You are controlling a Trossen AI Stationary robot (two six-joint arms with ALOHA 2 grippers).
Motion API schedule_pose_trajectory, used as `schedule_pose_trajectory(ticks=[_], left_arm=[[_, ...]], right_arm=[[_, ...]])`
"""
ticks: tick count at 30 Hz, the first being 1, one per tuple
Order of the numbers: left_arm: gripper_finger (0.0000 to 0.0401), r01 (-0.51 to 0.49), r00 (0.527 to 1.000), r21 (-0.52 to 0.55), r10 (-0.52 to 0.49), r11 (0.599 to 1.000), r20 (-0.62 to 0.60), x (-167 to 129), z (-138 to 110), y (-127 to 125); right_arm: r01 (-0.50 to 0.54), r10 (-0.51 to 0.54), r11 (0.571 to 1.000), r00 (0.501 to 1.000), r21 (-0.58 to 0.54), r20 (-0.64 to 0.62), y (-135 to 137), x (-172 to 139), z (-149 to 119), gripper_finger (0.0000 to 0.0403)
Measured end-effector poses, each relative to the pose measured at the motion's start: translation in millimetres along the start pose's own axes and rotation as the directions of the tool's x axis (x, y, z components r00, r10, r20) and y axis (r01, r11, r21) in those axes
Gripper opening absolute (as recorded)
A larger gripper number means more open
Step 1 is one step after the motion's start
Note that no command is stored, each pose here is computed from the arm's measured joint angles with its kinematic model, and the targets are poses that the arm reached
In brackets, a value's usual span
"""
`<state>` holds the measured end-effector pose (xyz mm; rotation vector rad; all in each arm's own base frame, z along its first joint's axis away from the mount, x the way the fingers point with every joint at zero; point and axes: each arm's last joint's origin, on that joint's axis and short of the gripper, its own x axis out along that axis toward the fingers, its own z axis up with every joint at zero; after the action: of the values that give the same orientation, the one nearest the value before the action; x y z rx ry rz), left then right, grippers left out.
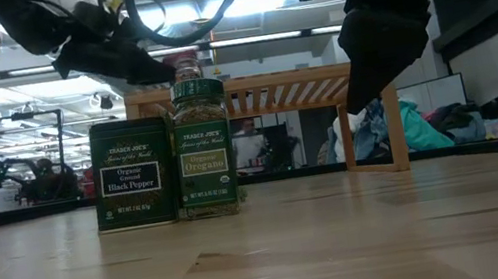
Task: Shelf spices
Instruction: Put the red seasoning can on the shelf
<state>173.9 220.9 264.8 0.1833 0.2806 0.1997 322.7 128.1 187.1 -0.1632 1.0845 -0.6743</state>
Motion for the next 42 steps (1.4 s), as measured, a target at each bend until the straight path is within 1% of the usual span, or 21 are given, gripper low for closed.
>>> schedule_pose_trajectory(ticks=[2, 6, 9, 14, 18, 24, 28, 32, 42], left_arm=[[0.0183, 0.01, 1.0, -0.006, -0.01, 1.0, -0.007, 1, 0, -2], [0.0226, -0.01, 1.0, 0.002, 0.01, 1.0, -0.015, 4, 1, -4], [0.0243, -0.035, 0.999, 0.005, 0.036, 0.999, -0.03, 5, 1, -5], [0.0242, -0.048, 0.999, 0.016, 0.049, 0.999, -0.025, 6, 3, -5], [0.0239, -0.066, 0.998, 0.038, 0.066, 0.997, 0.005, 6, 6, -4], [0.0239, -0.095, 0.993, 0.01, 0.094, 0.995, 0.07, 6, 14, -1], [0.024, -0.077, 0.997, -0.008, 0.078, 0.997, 0.029, 6, 9, -2], [0.024, -0.059, 0.998, -0.004, 0.059, 0.998, -0.024, 6, 3, -5], [0.024, -0.146, 0.987, -0.033, 0.144, 0.989, -0.068, 6, 2, -3]], right_arm=[[0.0, 0.0, 1.0, 1.0, 0.0, 0.0, 0, 0, 0, 0.0298], [0.0, 0.0, 1.0, 1.0, 0.001, 0.0, 0, 0, 0, 0.0298], [-0.002, 0.002, 1.0, 1.0, 0.004, 0.002, 0, 0, 0, 0.0298], [-0.003, 0.003, 1.0, 1.0, 0.004, 0.003, 0, 0, 0, 0.0298], [-0.004, 0.004, 1.0, 1.0, 0.005, 0.003, 0, 0, 0, 0.0298], [-0.004, 0.004, 1.0, 1.0, 0.006, 0.003, 0, 0, 0, 0.0298], [-0.004, 0.004, 1.0, 1.0, 0.006, 0.003, 0, 0, 0, 0.0298], [-0.005, 0.005, 1.0, 1.0, 0.005, 0.003, 0, 0, 0, 0.0298], [-0.005, 0.005, 1.0, 1.0, 0.027, 0.002, 0, 0, 0, 0.0298]])
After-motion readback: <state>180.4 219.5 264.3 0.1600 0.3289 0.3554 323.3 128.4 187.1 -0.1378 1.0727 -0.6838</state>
